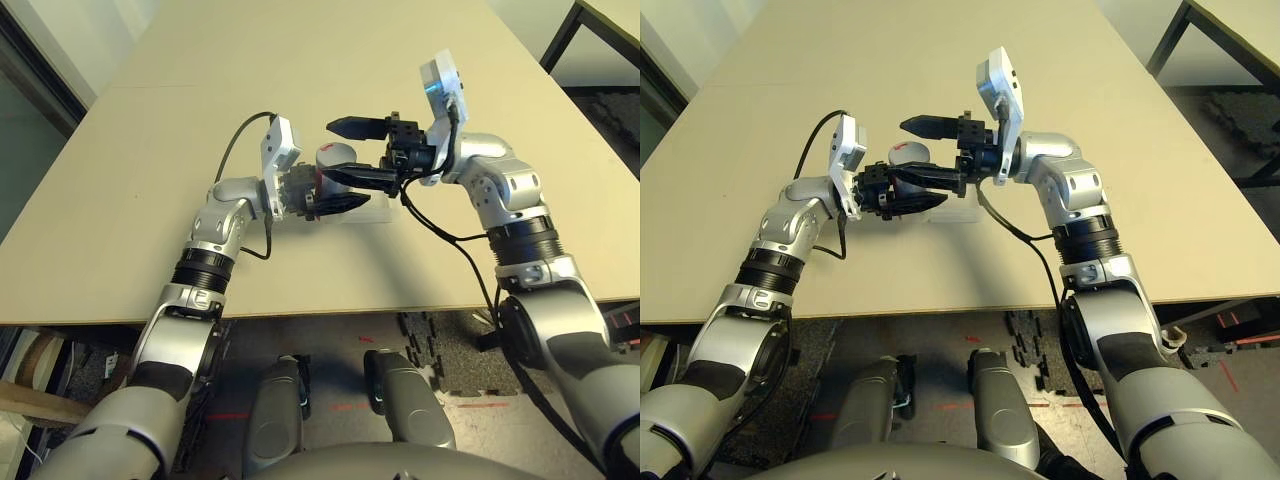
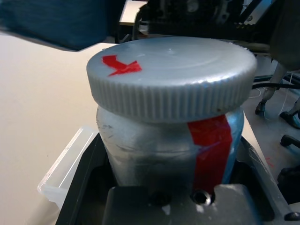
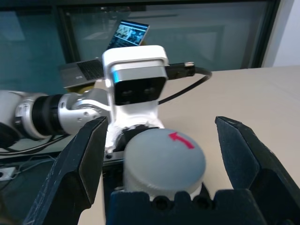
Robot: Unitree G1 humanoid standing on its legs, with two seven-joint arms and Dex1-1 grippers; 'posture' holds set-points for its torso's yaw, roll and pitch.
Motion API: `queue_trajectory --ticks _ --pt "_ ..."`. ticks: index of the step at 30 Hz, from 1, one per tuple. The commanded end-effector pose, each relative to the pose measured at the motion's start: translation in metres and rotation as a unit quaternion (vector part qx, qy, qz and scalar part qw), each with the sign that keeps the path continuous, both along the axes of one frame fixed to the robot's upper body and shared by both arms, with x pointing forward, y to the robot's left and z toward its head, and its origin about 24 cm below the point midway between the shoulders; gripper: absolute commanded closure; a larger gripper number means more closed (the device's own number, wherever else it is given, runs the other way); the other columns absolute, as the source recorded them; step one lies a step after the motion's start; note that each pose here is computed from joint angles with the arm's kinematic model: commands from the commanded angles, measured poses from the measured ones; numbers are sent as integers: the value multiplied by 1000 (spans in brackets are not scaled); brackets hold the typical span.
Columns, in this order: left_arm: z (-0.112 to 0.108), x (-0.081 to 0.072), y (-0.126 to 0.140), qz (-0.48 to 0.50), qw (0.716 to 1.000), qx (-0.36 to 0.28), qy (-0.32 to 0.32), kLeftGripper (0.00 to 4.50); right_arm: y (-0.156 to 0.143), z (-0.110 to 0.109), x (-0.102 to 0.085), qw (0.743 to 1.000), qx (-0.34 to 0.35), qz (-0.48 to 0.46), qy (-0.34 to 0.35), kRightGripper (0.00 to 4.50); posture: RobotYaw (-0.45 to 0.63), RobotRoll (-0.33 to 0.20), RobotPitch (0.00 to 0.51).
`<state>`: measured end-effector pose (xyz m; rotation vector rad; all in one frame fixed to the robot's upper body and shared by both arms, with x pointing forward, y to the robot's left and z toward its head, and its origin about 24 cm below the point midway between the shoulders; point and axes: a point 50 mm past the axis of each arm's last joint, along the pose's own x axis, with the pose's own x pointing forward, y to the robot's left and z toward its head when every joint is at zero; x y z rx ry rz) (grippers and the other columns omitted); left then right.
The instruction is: Pour the medicine from the bottle into the box.
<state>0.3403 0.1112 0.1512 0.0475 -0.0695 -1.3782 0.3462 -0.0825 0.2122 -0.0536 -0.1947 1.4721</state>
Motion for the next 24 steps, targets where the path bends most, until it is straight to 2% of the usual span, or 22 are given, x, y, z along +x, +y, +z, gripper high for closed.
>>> queue_trajectory --ticks 1,9,24 --pt "0 -3 0 -4 1000 6 -4 1653 6 -1 3 1000 -8 -4 -10 0 -184 0 126" --pt "1 -4 0 -4 1000 6 -4 1653 1 -3 11 999 -17 -34 -16 0 -185 0 127" --pt "0 -2 -2 -2 1000 5 -1 1653 -51 4 8 997 -37 -63 -15 0 -204 0 131"
